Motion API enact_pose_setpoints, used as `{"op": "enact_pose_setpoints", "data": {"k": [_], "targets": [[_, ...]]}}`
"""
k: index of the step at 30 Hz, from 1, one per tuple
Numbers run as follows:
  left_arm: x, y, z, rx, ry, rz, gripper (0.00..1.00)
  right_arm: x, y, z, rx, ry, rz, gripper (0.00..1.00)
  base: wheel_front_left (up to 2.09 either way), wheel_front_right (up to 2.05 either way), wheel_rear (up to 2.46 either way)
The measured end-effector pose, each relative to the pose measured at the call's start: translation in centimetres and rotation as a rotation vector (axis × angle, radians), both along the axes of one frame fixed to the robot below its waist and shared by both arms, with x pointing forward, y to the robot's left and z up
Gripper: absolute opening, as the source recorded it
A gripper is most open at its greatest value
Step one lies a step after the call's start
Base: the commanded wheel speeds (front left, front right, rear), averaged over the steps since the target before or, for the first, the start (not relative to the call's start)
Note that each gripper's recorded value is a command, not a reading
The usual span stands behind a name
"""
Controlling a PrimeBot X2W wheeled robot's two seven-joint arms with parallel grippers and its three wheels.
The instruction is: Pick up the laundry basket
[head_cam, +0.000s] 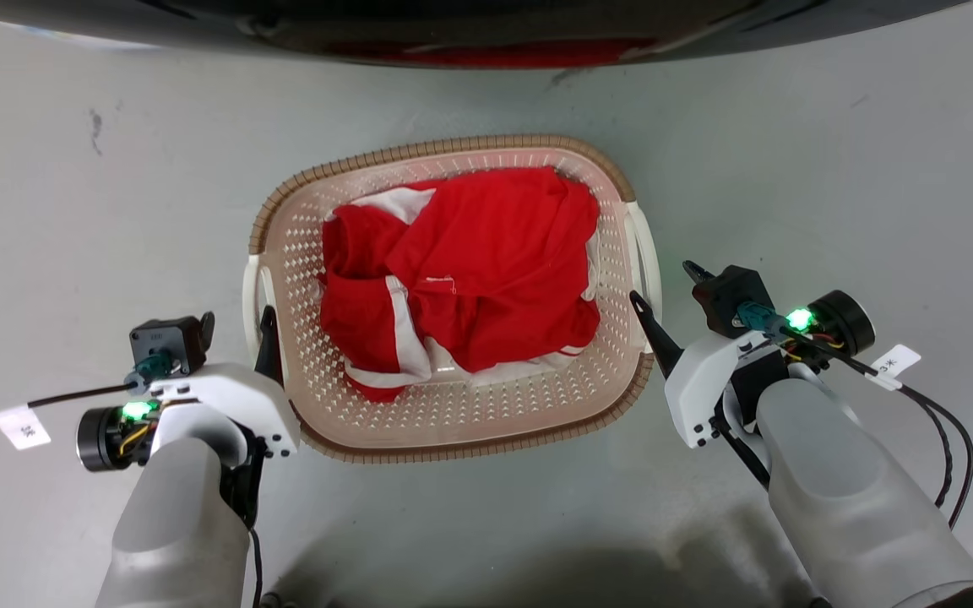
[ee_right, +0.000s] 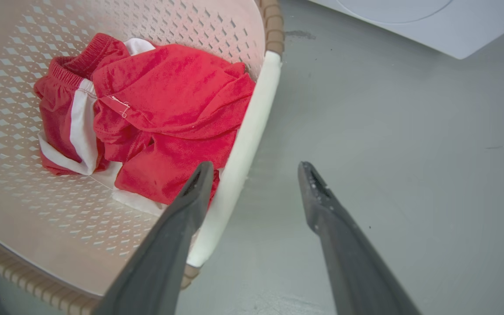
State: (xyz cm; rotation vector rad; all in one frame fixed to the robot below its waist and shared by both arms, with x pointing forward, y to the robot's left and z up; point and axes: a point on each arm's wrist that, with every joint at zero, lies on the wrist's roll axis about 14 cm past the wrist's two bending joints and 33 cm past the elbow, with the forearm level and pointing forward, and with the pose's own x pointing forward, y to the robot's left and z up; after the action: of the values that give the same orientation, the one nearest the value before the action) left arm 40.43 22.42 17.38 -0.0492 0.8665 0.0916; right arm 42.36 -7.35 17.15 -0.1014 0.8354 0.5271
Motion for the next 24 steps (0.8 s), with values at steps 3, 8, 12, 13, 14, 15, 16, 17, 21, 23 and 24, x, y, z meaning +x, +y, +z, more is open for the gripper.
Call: {"op": "enact_pose_setpoints", "data": {"k": [3, 8, 12, 13, 14, 15, 16, 17, 21, 23, 24], "targets": [[0.2, -0.3, -0.8, -0.004, 0.011, -0.007, 1.0, -0.3, 0.1, -0.9, -0.002, 0.021, 0.01, 1.0, 0.0, 0.0, 0.0], [0.2, -0.9, -1.8, -0.016, 0.031, -0.02, 1.0, -1.0, 0.5, -2.3, -0.007, 0.057, 0.043, 1.0, 0.0, 0.0, 0.0], [0.1, -1.1, -2.4, -0.017, 0.043, -0.028, 1.0, -1.2, 0.9, -3.0, -0.005, 0.071, 0.06, 1.0, 0.0, 0.0, 0.0], [0.1, -1.1, -2.6, -0.018, 0.045, -0.027, 1.0, -1.2, 1.0, -3.1, -0.004, 0.074, 0.063, 1.0, 0.0, 0.0, 0.0], [0.0, -1.2, -2.6, -0.019, 0.049, -0.029, 0.81, -1.2, 1.1, -3.3, -0.003, 0.076, 0.067, 0.4, 0.0, 0.0, 0.0], [-0.1, -1.2, -2.7, -0.02, 0.052, -0.031, 0.0, -1.2, 1.2, -3.3, -0.001, 0.075, 0.07, 0.0, 0.0, 0.0, 0.0], [-0.1, -1.2, -2.8, -0.021, 0.054, -0.031, 0.0, -1.1, 1.3, -3.3, 0.002, 0.072, 0.071, 0.0, 0.0, 0.0, 0.0], [-0.1, -1.3, -2.9, -0.021, 0.055, -0.033, 0.0, -1.0, 1.4, -3.3, 0.003, 0.071, 0.072, 0.0, 0.0, 0.0, 0.0], [-0.2, -2.0, -3.0, -0.038, 0.062, -0.039, 0.0, -0.9, 1.6, -3.3, 0.008, 0.074, 0.068, 0.0, 0.0, 0.0, 0.0], [0.0, -2.0, -2.8, -0.039, 0.057, -0.044, 0.0, -0.9, 1.5, -3.2, 0.006, 0.075, 0.067, 0.0, 0.0, 0.0, 0.0], [0.0, -2.2, -2.6, -0.042, 0.056, -0.045, 0.0, -0.9, 1.5, -3.1, 0.006, 0.074, 0.066, 0.0, 0.0, 0.0, 0.0]]}}
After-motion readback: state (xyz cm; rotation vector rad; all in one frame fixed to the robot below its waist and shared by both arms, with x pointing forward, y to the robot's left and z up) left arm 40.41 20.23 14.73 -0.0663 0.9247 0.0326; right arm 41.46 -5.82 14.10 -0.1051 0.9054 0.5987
